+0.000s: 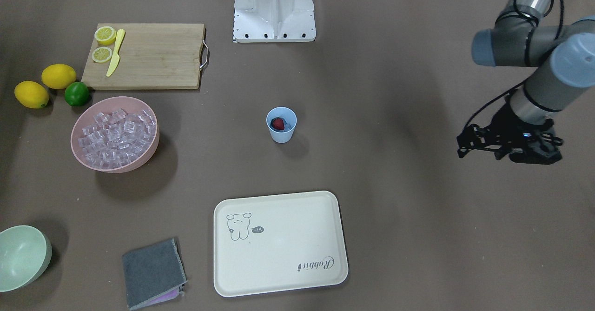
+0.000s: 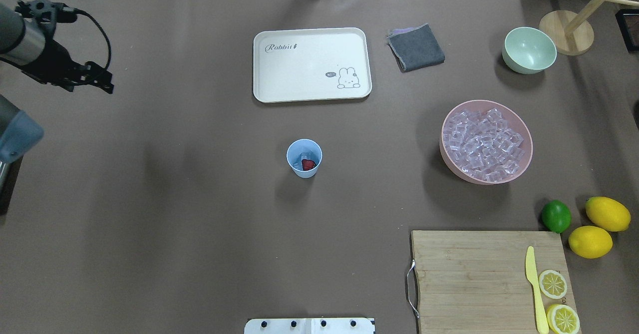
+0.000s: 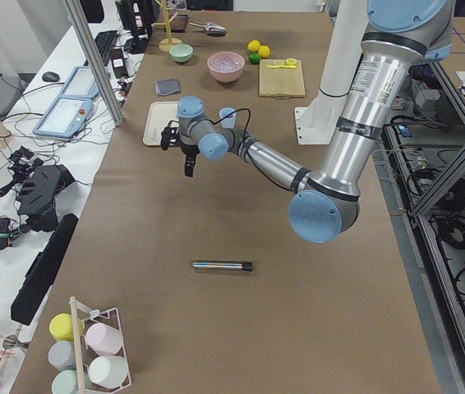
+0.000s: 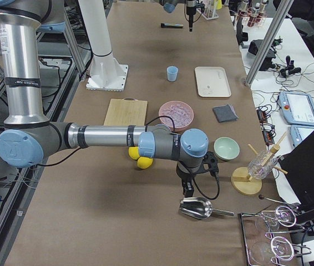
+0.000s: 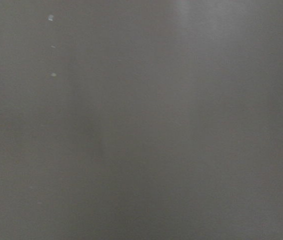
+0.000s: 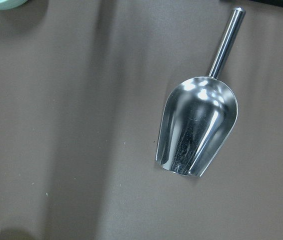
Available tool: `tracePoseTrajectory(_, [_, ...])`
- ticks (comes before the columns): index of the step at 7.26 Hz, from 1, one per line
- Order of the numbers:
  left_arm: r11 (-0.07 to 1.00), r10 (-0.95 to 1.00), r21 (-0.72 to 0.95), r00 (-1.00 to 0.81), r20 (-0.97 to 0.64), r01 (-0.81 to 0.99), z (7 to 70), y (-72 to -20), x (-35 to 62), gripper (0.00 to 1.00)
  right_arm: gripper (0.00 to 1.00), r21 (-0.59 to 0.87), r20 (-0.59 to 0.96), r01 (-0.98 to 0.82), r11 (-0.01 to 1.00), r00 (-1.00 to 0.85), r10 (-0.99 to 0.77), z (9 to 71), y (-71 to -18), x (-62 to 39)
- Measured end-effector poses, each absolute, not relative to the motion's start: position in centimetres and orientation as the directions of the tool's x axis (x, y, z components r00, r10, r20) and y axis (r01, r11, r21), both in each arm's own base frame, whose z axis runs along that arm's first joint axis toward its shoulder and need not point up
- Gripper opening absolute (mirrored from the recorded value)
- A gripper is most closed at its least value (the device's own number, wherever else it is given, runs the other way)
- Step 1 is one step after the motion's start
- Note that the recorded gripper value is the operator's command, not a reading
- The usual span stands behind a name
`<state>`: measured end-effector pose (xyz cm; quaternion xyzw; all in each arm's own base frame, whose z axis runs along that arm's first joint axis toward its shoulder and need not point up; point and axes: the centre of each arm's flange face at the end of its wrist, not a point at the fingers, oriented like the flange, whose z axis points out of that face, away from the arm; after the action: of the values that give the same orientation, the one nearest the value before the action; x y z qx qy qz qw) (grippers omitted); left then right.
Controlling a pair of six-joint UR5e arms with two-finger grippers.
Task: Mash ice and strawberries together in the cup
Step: 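Withdraw the left arm back toward the metal pestle rod, then grasp the metal pestle rod with the left gripper and lift it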
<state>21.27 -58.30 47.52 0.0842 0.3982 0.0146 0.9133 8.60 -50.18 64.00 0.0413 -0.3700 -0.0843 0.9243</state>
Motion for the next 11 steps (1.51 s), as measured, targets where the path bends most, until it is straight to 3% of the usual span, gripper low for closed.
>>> tracePoseTrajectory(2, [0.984,0.119,0.18,0.69,-0.714,0.016,55.7,-58.7,16.7,0.97,0.98,0.146,0.675,0.124,0.981,0.713,-0.191,63.5,-50.6,8.6])
tracePoseTrajectory(5, [0.983,0.117,0.183,0.685,-0.719,0.025,66.6,-54.9,14.2,0.97,0.98,0.156,0.667,0.126,0.98,0.718,-0.198,62.9,-51.3,8.7])
tracePoseTrajectory(11, [0.981,0.022,0.143,0.655,-0.755,0.131,69.6,-51.0,12.8,0.81,0.98,0.159,0.662,0.127,0.979,0.722,-0.201,62.7,-51.6,8.8])
